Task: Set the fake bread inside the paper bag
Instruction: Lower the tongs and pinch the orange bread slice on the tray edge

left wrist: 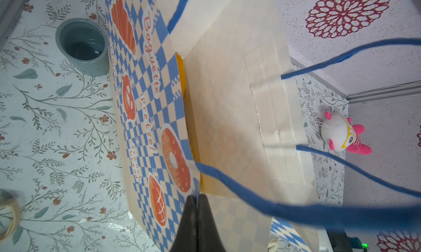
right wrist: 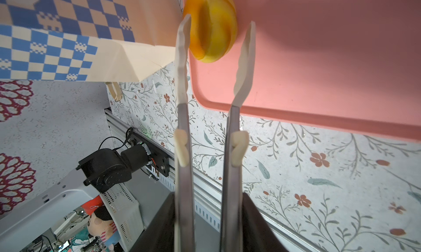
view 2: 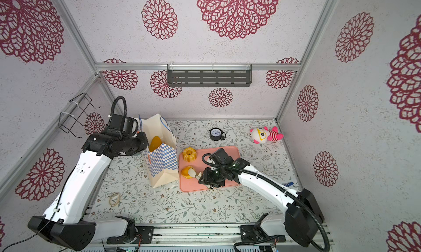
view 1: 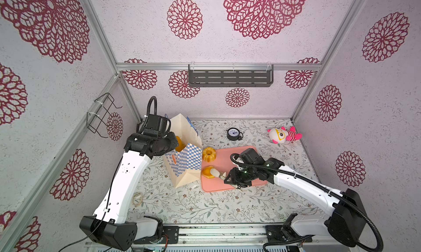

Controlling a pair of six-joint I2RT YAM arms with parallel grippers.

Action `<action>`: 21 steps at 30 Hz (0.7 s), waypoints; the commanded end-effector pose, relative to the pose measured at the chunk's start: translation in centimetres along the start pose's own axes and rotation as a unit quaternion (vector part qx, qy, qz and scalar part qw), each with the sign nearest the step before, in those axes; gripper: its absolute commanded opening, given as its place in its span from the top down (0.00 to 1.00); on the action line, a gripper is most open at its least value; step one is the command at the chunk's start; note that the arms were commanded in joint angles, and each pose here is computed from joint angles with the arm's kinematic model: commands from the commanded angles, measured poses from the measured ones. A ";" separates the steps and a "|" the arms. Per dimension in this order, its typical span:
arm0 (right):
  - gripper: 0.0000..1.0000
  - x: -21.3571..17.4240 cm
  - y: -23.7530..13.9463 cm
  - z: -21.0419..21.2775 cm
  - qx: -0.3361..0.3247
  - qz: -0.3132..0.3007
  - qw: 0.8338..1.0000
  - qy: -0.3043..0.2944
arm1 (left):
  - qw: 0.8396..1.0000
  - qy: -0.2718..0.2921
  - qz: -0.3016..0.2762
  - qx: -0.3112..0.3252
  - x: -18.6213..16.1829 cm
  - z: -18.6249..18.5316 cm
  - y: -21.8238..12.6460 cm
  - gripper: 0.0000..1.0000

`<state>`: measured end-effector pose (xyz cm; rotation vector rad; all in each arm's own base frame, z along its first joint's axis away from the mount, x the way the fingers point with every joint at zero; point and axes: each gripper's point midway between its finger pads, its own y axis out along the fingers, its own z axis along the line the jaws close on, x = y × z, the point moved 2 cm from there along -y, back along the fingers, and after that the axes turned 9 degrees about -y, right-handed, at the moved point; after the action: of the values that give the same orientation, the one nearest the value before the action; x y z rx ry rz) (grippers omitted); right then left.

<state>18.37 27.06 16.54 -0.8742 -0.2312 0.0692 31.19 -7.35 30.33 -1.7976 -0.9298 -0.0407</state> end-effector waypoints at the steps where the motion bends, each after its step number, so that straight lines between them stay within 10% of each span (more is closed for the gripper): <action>1: 0.58 1.1 -0.7 2.4 0.036 -0.018 0.999 -0.033 | 1.000 -0.003 -0.018 -0.018 0.6 -0.4 -0.7 1.00; 14: 0.99 1.0 -2.3 2.4 0.013 -0.024 0.999 -0.045 | 1.000 -0.003 -0.020 -0.021 0.8 -0.7 -0.6 1.00; 21: 1.00 1.2 -5.1 1.3 -0.013 -0.055 0.998 -0.040 | 1.000 0.000 -0.018 -0.024 1.2 -1.2 -0.3 1.00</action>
<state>18.42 26.15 18.37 -0.9049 -0.2756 0.0622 31.22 -7.39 30.31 -1.7994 -0.9285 -0.0408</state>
